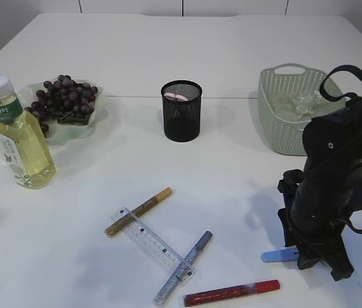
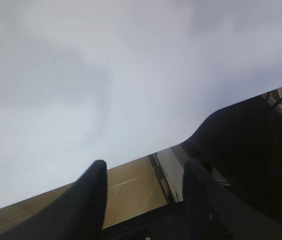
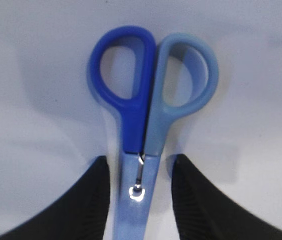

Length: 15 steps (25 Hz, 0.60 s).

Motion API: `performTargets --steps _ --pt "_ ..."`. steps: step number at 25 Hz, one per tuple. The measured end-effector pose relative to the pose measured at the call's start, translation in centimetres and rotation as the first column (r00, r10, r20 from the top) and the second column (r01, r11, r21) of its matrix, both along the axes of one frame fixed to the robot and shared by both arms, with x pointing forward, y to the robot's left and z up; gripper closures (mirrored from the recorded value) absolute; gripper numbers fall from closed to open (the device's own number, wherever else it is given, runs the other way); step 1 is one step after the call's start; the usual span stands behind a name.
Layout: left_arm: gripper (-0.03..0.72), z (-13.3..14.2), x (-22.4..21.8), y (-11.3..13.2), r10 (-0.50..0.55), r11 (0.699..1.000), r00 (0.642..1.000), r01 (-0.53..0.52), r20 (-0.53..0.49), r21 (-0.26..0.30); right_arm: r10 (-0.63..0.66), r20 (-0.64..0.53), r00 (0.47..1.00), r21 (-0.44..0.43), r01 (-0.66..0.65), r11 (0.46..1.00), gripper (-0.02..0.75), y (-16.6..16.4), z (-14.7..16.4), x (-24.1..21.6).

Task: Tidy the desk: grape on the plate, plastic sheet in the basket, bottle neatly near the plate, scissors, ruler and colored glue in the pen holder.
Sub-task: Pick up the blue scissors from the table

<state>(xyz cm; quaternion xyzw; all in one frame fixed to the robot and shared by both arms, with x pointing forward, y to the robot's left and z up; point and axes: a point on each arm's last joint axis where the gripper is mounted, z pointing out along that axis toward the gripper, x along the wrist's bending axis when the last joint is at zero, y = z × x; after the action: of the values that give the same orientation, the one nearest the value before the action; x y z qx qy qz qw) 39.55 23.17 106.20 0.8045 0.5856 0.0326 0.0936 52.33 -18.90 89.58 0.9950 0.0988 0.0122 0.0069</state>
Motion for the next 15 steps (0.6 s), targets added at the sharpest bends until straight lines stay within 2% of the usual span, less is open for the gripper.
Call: performTargets --steps 15 --pt "0.326 0.0 0.0 0.0 0.0 1.0 1.0 0.0 0.0 0.0 0.0 0.003 1.0 0.001 0.0 1.0 0.429 0.01 0.0 0.03"
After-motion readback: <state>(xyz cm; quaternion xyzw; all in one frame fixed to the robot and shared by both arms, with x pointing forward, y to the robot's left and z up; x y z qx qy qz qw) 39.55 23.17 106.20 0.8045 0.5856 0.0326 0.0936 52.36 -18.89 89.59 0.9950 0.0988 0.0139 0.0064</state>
